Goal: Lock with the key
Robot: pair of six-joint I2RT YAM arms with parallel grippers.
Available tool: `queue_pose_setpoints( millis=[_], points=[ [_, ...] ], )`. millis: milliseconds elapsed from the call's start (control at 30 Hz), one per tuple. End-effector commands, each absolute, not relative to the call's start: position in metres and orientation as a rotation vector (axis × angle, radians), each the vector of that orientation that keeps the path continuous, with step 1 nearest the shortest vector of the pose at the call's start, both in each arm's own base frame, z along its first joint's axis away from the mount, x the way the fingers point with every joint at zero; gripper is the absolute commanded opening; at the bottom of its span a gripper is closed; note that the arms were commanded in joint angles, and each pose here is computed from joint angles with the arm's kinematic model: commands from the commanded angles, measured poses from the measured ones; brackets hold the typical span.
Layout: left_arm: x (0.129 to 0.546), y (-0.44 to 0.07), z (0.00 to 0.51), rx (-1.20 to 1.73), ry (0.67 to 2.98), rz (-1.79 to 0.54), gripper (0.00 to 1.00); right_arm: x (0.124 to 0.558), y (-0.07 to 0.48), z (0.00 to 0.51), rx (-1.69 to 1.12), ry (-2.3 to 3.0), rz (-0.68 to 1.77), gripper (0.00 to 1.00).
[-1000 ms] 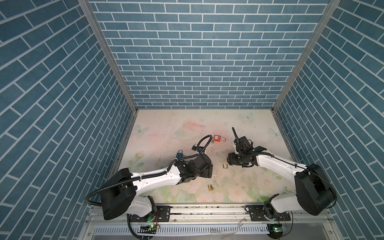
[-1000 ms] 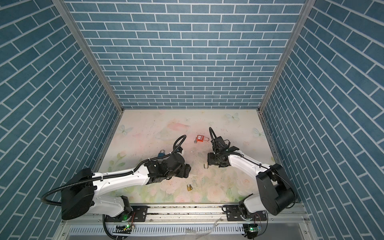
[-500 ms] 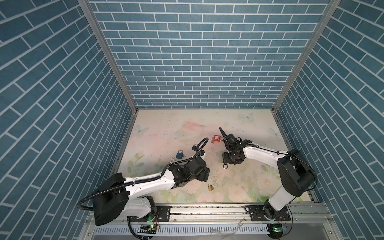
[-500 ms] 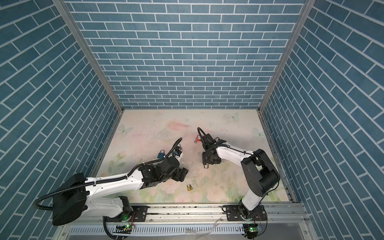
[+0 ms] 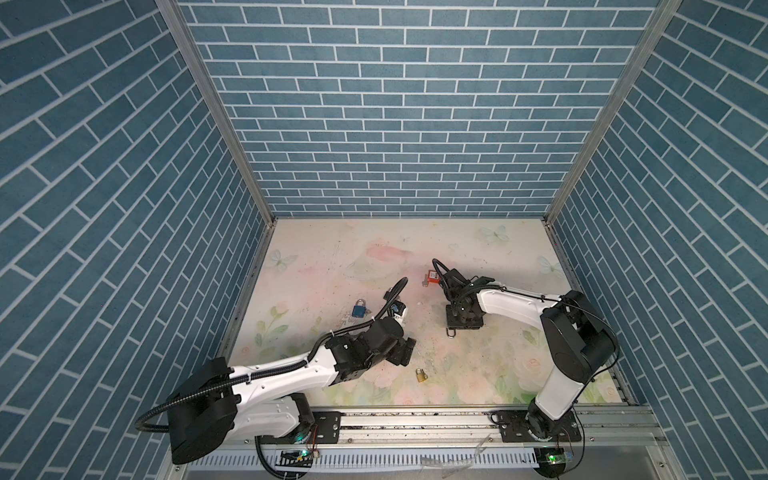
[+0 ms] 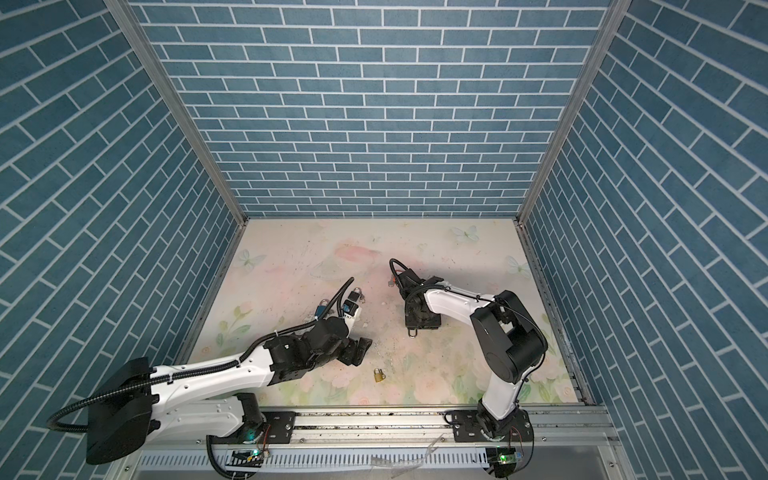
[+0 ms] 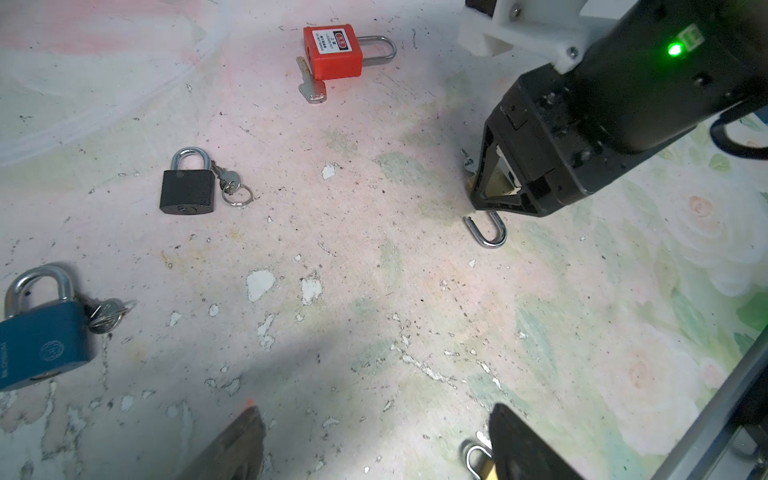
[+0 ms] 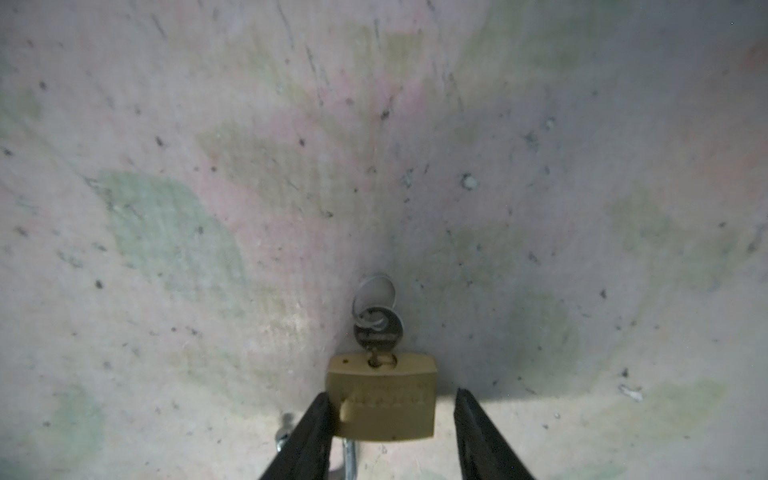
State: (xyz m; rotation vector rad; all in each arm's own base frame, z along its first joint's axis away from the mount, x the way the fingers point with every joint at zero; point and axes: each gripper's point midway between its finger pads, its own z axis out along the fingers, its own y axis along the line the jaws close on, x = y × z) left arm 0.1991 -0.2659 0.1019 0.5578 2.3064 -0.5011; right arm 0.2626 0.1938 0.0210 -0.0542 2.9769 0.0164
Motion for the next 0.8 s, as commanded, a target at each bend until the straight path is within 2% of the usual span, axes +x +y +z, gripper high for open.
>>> queue_pose_setpoints(
  millis=[0,133,267,533,767],
  points=[
    [0.198,-0.263,0.103,0.57,2.281,-0.494,0.86,0.255,0.195,0.016,0.098,3.028,0.022,0.44],
    [0.198,-0.262,0.105,0.559,2.262,-0.513,0.86,0.247,0.202,0.01,0.214,3.064,0.085,0.37],
    [0.197,-0.26,0.109,0.546,2.246,-0.532,0.86,0.241,0.21,0.008,0.422,3.079,0.169,0.36],
    [0.196,-0.257,0.112,0.525,2.23,-0.553,0.86,0.233,0.234,0.011,1.017,3.03,0.296,0.39],
    [0.195,-0.25,0.113,0.501,2.23,-0.543,0.86,0.243,0.265,0.018,1.194,2.966,0.356,0.43]
  ],
)
